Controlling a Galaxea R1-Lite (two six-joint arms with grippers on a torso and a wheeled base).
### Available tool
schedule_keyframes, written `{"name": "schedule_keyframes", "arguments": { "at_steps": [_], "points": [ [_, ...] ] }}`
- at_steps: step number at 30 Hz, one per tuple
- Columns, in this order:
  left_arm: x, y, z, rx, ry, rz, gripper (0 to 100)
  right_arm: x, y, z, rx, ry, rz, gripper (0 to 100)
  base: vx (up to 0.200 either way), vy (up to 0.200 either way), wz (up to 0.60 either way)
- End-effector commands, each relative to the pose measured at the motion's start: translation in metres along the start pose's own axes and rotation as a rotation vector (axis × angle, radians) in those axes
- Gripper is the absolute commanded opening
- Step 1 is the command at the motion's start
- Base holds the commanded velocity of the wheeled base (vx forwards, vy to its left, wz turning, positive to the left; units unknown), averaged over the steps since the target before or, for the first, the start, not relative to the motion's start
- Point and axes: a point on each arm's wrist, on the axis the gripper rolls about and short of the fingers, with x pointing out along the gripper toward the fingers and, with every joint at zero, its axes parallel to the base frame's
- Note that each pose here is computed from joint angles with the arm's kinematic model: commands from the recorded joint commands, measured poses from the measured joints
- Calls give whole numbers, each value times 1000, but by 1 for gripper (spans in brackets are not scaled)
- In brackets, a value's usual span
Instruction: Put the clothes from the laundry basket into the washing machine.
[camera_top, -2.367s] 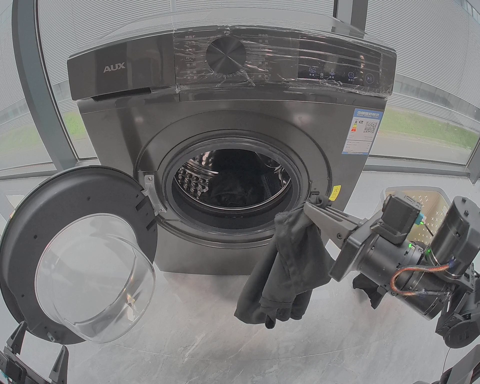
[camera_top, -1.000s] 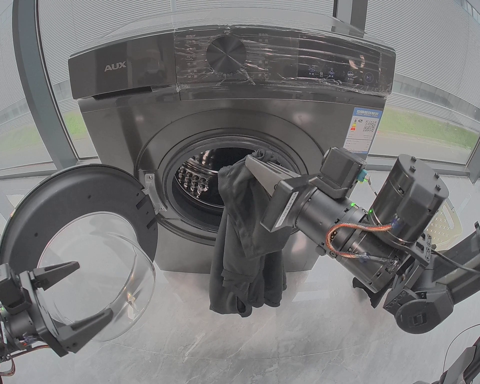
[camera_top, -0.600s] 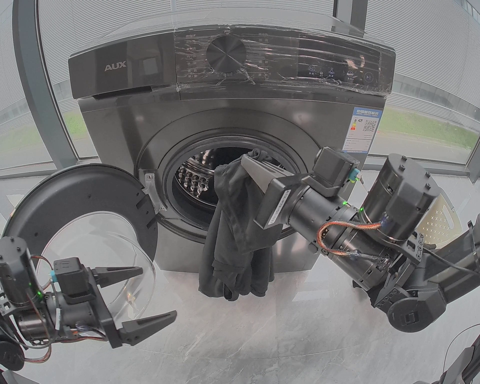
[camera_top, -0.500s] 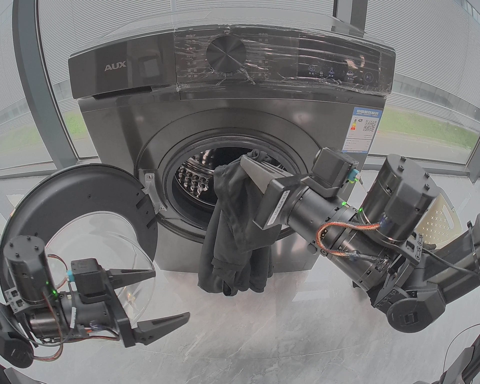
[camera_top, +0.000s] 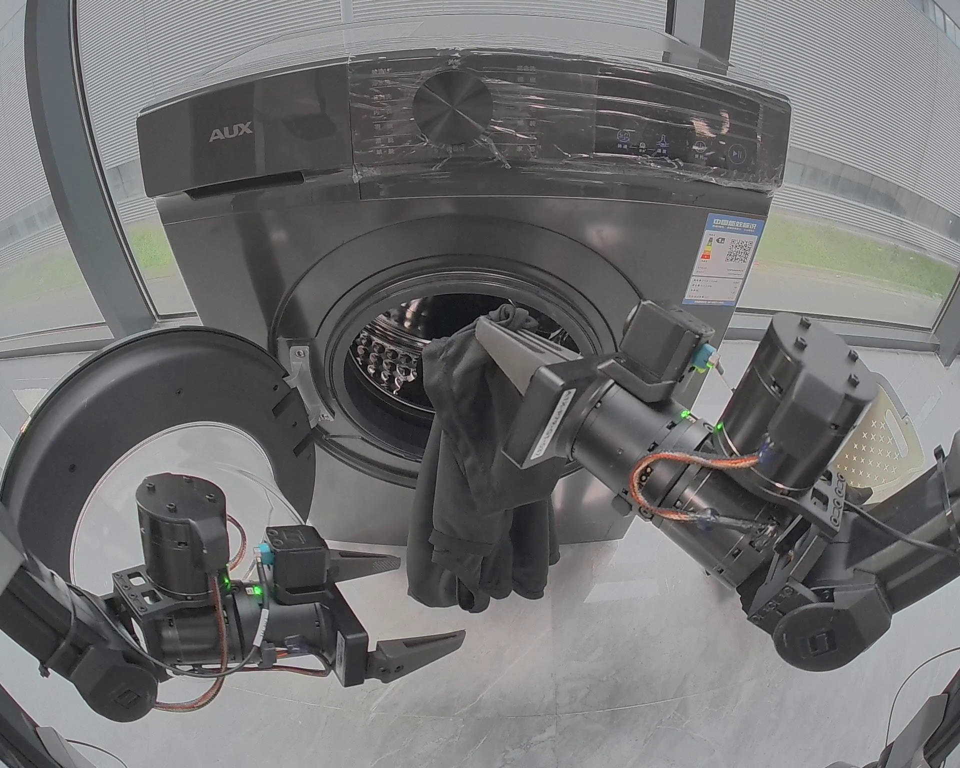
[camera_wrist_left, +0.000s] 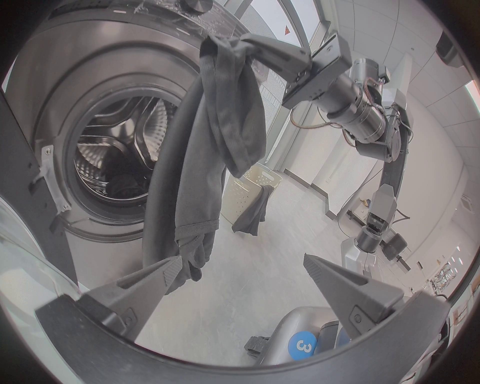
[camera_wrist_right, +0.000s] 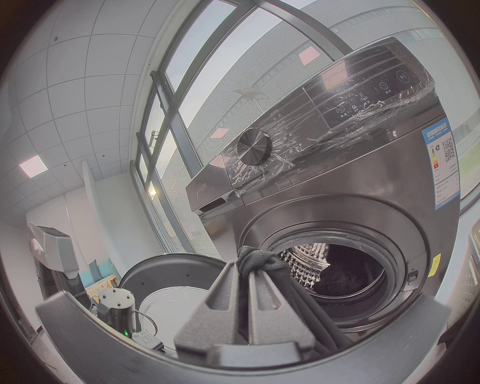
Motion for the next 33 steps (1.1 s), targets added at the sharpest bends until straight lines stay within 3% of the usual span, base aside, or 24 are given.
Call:
{"name": "schedule_keyframes", "arguments": {
  "at_steps": [1, 14, 15, 20, 33],
  "points": [
    [17, 3, -14, -20, 55, -16, 100, -1, 1, 1, 0, -3, 2, 0, 0, 0, 0],
    [48, 18, -42, -40, 94, 10, 100, -2, 1, 4, 1, -24, 5, 0, 0, 0, 0],
    [58, 23, -48, -36, 75, 63, 100, -2, 1, 4, 2, -26, 6, 0, 0, 0, 0],
    [70, 30, -60, -36, 61, 107, 100, -2, 1, 4, -1, -30, -20, 0, 0, 0, 0],
    [81, 37, -75, -55, 100, 108, 100, -2, 0, 4, -1, -31, -23, 0, 0, 0, 0]
  ]
}}
